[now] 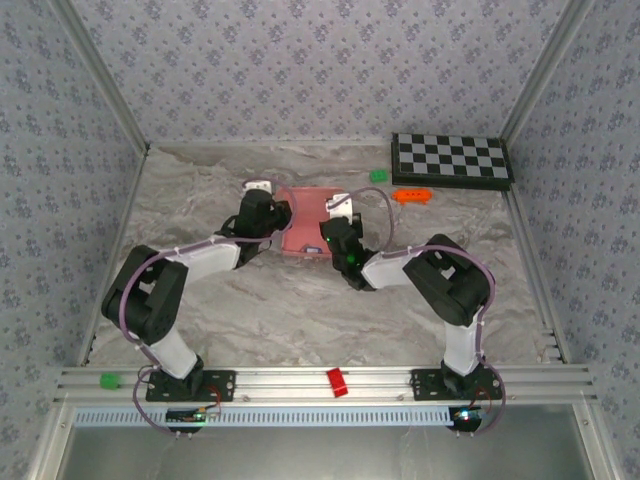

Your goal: Fold the paper box

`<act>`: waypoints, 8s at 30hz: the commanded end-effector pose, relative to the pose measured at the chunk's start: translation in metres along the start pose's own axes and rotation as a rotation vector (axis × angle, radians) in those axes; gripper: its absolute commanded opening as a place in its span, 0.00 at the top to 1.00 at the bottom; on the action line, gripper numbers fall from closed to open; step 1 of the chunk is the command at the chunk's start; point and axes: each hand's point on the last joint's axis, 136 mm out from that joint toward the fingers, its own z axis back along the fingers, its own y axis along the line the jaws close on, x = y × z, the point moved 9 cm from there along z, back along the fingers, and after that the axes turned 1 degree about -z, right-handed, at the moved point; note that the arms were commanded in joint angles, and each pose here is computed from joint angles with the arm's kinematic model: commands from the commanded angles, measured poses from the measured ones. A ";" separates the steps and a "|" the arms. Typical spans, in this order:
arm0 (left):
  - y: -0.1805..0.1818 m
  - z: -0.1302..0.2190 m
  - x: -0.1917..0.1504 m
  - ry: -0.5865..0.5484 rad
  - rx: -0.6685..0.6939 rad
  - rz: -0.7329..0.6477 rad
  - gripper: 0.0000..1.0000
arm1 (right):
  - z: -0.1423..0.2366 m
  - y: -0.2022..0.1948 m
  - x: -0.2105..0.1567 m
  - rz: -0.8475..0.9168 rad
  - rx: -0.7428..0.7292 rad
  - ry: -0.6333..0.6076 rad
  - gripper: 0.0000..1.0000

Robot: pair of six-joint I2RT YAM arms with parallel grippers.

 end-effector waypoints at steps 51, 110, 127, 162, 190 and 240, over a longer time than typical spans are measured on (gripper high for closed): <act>0.007 0.022 -0.037 0.077 -0.063 0.070 0.83 | 0.037 0.010 -0.025 0.017 0.015 0.062 0.90; 0.029 0.067 -0.058 0.097 -0.024 0.030 0.69 | 0.078 -0.011 -0.045 0.039 -0.013 0.098 0.55; 0.040 0.115 -0.024 0.091 0.098 -0.237 0.36 | 0.111 -0.043 -0.019 0.128 0.184 0.360 0.41; 0.034 0.056 0.063 0.154 -0.411 -0.218 0.04 | 0.045 -0.097 0.050 -0.307 0.715 0.490 0.37; 0.032 0.004 0.053 0.391 -0.254 0.168 0.12 | -0.013 -0.087 0.041 -0.740 0.567 0.764 0.41; 0.023 0.038 0.045 0.291 -0.166 0.158 0.17 | 0.002 -0.085 0.022 -0.944 0.407 0.711 0.42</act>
